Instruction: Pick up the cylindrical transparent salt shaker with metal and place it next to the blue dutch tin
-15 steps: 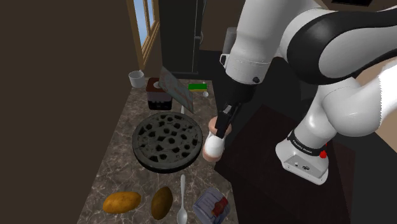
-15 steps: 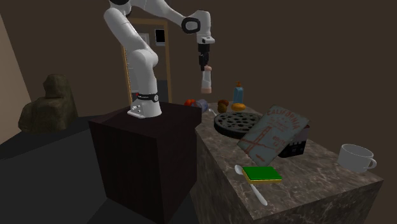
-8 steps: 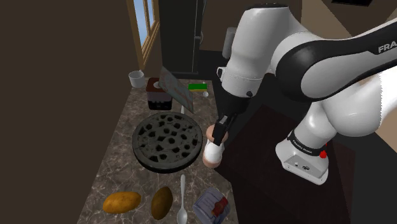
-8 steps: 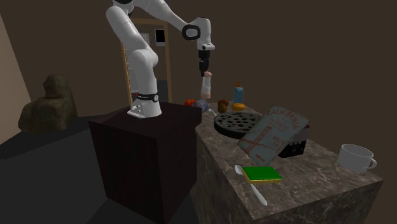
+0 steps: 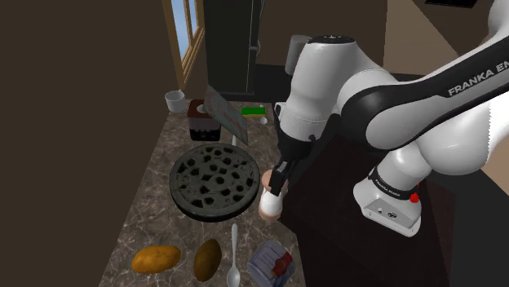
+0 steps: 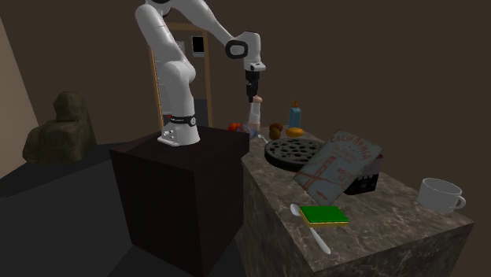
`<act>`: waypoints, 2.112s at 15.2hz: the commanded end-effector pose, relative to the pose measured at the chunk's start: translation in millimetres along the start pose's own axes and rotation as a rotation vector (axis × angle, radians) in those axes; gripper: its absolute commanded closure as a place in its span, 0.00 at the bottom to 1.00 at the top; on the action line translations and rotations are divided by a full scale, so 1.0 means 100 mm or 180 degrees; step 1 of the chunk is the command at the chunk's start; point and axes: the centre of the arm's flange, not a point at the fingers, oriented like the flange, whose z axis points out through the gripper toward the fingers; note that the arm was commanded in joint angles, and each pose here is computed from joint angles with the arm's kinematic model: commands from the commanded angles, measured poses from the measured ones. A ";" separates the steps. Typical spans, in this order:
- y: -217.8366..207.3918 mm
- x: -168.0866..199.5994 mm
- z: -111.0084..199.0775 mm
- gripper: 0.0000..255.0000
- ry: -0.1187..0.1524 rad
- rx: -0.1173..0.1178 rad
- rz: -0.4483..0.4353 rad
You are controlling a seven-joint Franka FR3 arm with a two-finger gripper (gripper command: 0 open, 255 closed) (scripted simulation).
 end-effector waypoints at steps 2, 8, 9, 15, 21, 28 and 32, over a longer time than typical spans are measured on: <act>0.03 -0.01 0.16 1.00 0.0002 0.0001 0.0000; 0.08 0.00 0.47 1.00 0.0002 0.0001 0.0000; 0.08 0.00 0.52 1.00 0.0002 0.0001 0.0000; 0.13 0.01 0.83 1.00 0.0002 0.0001 0.0000; 0.19 0.01 1.18 1.00 0.0002 0.0001 0.0000; 0.19 0.01 1.18 1.00 0.0002 0.0001 0.0000; 0.19 0.01 1.18 0.00 0.0002 0.0001 0.0000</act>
